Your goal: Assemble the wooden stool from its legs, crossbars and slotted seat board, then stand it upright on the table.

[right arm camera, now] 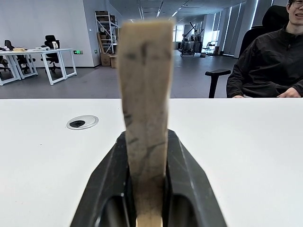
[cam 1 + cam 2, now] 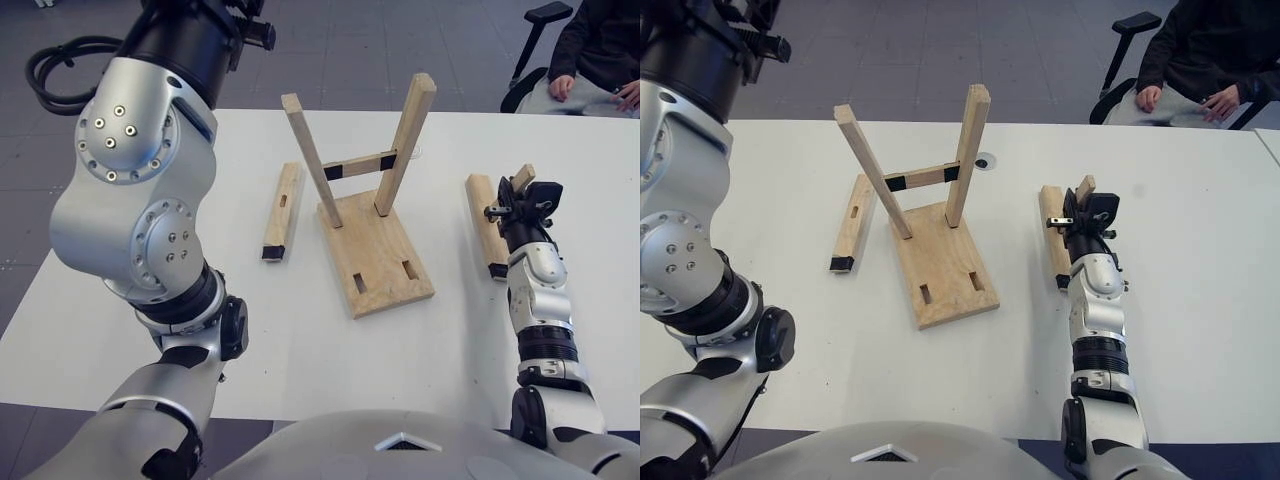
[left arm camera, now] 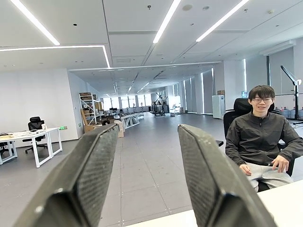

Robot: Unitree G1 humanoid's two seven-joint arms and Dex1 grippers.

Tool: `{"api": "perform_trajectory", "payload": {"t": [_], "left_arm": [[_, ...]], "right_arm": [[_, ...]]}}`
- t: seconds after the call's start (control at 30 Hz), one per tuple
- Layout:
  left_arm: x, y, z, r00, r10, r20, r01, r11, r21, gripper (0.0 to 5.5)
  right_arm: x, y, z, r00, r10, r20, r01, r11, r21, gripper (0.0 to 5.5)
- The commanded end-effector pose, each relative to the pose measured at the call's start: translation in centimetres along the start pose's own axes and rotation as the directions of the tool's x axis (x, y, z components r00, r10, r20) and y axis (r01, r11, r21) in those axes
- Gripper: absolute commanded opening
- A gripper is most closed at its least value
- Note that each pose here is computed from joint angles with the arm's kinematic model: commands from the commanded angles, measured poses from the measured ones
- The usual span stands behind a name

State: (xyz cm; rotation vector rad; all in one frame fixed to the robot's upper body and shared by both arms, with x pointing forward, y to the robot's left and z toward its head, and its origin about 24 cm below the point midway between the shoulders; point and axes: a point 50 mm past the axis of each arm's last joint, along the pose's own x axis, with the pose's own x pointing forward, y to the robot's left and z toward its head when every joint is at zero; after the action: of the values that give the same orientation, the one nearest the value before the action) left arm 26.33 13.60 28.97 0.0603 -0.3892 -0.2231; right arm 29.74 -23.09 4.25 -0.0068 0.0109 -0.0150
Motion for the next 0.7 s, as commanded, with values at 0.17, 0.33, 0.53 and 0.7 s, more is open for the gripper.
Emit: {"api": "perform_trajectory", "payload": {"t": [0.17,0.33,0.53,0.7], "left_arm": [[0.2,-0.3,0.2,1.0,-0.016,0.008,0.016,1.0,0.0,2.31],[0.2,-0.3,0.2,1.0,-0.019,0.005,0.019,1.0,-0.001,2.31],[0.1,-0.3,0.2,1.0,-0.015,0.005,0.015,1.0,0.001,2.31],[0.1,-0.2,0.2,1.0,-0.011,0.007,0.011,1.0,0.002,2.31]], "right_arm": [[-0.8,0.3,-2.2,0.992,-0.003,-0.129,-0.002,0.999,-0.042,0.4],[-0.6,0.2,-1.6,0.994,-0.009,-0.11,0.005,0.999,-0.037,1.29],[0.4,0.1,1.7,1.0,-0.005,-0.017,0.005,1.0,-0.026,2.52],[1.2,0.1,6.9,0.993,-0.015,0.117,0.016,1.0,-0.006,3.51]]}}
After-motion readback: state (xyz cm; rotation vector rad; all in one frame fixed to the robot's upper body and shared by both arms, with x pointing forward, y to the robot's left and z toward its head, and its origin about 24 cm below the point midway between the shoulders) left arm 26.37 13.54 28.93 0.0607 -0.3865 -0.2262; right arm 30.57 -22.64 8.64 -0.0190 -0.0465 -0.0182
